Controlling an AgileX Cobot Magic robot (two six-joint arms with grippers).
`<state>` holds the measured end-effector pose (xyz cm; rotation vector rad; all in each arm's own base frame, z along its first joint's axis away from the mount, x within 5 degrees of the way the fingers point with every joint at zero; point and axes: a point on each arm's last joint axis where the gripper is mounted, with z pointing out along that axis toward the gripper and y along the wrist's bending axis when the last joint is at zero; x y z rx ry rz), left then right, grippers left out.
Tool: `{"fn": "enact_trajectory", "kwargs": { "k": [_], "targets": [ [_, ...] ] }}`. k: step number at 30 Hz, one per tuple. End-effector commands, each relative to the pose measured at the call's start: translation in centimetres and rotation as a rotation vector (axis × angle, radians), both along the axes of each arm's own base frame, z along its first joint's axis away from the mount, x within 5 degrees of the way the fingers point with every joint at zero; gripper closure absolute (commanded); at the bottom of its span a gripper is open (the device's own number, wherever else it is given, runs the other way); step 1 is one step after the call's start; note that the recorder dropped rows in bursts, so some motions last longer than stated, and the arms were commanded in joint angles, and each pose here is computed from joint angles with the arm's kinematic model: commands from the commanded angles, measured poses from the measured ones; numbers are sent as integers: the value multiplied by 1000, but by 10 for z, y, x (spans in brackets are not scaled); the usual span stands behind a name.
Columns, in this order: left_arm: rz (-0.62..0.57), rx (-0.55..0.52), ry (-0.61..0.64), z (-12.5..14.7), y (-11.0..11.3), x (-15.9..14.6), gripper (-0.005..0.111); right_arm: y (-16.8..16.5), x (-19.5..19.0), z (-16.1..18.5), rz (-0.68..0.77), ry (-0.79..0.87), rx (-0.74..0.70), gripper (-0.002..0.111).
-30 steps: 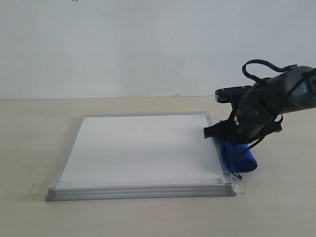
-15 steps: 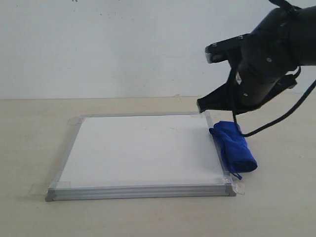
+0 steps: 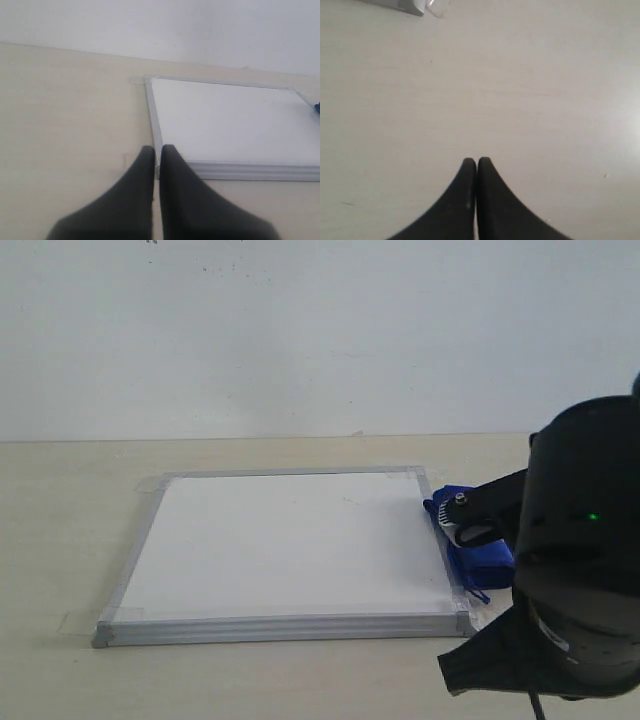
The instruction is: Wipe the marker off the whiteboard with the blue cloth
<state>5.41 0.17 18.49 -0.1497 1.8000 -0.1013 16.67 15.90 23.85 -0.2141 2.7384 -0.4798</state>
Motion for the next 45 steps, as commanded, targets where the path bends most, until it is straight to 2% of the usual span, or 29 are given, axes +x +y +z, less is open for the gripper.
{"fn": "enact_trajectory", "kwargs": {
  "k": [1, 9, 11, 15, 17, 20, 22, 28, 31, 34, 39, 42, 45],
  "targets": [
    [-1, -9, -9, 0, 0, 0, 103, -2, -2, 1, -58, -21, 14, 108],
    [-1, -9, -9, 0, 0, 0, 103, -5, 3, 3, -13, -83, -28, 108],
    [-1, -9, -9, 0, 0, 0, 103, -6, 5, 6, 62, -156, 72, 108],
    [-1, -10, -9, 0, 0, 0, 103, -9, 1, 13, 295, -340, 400, 108],
    [-1, -10, -9, 0, 0, 0, 103, -28, -4, 20, 341, -448, 569, 108],
    [-1, -10, -9, 0, 0, 0, 103, -65, -17, 22, 328, -619, 736, 108],
    [-1, -10, -9, 0, 0, 0, 103, -87, -30, 25, 298, -743, 789, 108],
    [-1, -10, -9, 0, 0, 0, 103, -137, -82, 12, 164, -1120, 779, 108],
    [-1, -10, -9, 0, 0, 0, 103, -142, -101, 4, 178, -1252, 785, 108],
    [-1, -10, -9, 0, 0, 0, 103, -141, -116, -2, 253, -1365, 819, 108],
    [-1, -10, -9, 0, 0, 0, 103, -132, -121, -4, 398, -1411, 854, 108],
    [-1, -10, -9, 0, 0, 0, 103, -131, -121, -4, 402, -1414, 856, 108],
    [-1, -10, -9, 0, 0, 0, 103, -133, -120, -5, 405, -1409, 789, 108]
  ]
}}
